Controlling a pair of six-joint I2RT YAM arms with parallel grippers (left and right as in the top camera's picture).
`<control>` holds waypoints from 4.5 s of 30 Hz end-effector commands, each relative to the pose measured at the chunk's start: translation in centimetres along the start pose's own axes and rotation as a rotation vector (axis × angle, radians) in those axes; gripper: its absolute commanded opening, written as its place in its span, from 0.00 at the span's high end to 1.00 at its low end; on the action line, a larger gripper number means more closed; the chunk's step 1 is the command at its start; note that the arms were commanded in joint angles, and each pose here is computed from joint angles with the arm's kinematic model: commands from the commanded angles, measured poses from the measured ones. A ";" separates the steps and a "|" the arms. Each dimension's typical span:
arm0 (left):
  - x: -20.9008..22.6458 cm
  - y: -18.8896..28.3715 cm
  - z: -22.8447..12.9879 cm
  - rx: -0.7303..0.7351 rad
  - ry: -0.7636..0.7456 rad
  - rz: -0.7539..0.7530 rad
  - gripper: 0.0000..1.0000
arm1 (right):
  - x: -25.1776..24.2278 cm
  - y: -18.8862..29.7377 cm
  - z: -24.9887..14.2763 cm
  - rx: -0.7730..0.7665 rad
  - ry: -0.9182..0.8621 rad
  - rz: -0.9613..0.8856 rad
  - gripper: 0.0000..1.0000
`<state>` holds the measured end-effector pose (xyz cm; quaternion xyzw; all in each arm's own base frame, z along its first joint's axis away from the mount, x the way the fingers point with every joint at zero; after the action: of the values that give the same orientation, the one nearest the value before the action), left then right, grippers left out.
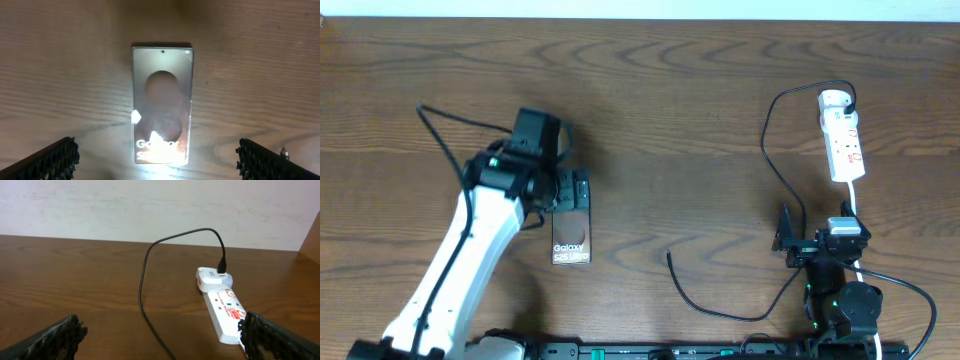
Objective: Plug charger to phone and switch on socket
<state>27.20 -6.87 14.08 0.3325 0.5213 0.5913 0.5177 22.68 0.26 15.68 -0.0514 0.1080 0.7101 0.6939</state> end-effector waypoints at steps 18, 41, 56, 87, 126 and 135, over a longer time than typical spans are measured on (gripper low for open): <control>0.5 -8.0 -3.3 0.173 0.076 0.014 0.00 | 0.2 0.0 0.0 0.001 0.009 0.007 0.01; 1.8 -11.8 -3.6 0.223 0.058 0.116 0.00 | 0.2 0.0 0.0 0.001 0.009 0.007 0.01; 1.9 -11.8 -3.4 0.207 0.011 0.123 0.00 | 0.2 0.0 0.0 0.001 0.009 0.007 0.01; 0.6 -11.9 -3.8 0.175 -0.074 0.154 0.00 | 0.2 0.0 0.0 0.001 0.009 0.007 0.01; 1.0 -12.1 -4.2 0.186 -0.064 0.158 0.00 | 0.2 0.0 0.0 0.001 0.009 0.007 0.01; 1.1 -12.2 -4.2 0.190 -0.064 0.160 0.00 | 0.2 0.0 0.0 0.001 0.009 0.007 0.01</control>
<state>26.94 -8.55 1.88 0.4245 0.5317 0.5694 0.4613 22.68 0.26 15.68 -0.0514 0.1080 0.7101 0.6939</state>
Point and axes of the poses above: each gripper's point midway between its finger pads, its own y axis back along the fingers, its own x axis along the line the jaws close on, z = x × y, the point moved 2 cm from there along y, back along the fingers, and after that the axes turned 11 degrees about y, right-handed, at the moved point
